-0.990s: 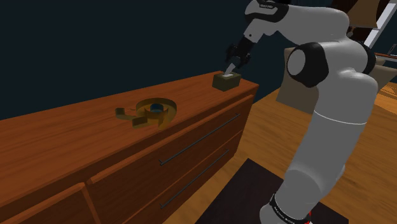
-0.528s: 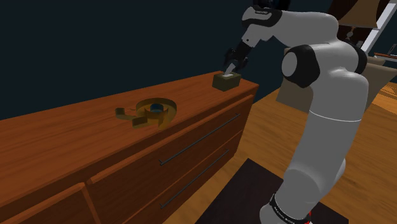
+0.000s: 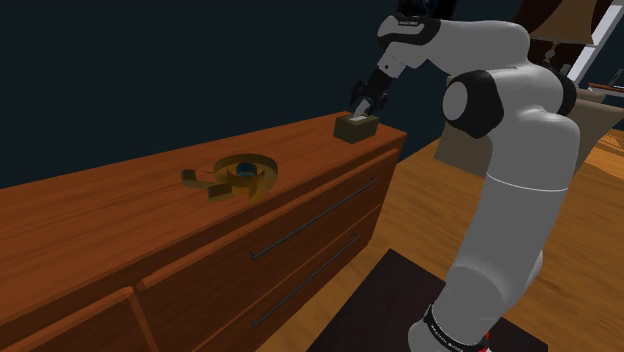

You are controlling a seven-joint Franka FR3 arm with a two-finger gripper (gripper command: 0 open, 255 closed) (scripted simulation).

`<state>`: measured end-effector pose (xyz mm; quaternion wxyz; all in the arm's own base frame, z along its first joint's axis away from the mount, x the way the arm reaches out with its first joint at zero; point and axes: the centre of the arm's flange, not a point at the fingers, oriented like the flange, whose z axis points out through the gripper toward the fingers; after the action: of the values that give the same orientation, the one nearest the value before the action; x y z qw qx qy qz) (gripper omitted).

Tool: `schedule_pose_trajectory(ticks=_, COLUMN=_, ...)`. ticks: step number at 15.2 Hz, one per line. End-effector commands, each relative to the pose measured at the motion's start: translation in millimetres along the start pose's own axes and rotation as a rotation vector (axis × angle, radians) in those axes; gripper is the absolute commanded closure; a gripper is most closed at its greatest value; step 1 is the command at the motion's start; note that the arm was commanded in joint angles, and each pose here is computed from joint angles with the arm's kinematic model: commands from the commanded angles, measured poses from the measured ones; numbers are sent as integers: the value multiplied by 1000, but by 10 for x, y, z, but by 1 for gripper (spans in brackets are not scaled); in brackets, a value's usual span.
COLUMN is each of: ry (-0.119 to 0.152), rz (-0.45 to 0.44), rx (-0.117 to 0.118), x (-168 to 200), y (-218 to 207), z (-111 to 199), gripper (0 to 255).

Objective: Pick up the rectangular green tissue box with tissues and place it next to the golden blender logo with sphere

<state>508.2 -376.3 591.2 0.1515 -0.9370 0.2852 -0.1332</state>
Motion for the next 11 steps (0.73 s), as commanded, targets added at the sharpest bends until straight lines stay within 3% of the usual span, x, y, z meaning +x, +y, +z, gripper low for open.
schedule_pose_trajectory(ticks=1, ry=0, rz=0, rx=0, x=0, y=0, z=0, gripper=0)
schedule_pose_trajectory(ticks=2, ry=0, rz=0, rx=0, x=0, y=0, z=0, gripper=255)
schedule_pose_trajectory(ticks=11, ry=0, rz=0, rx=0, x=0, y=0, z=0, gripper=255)
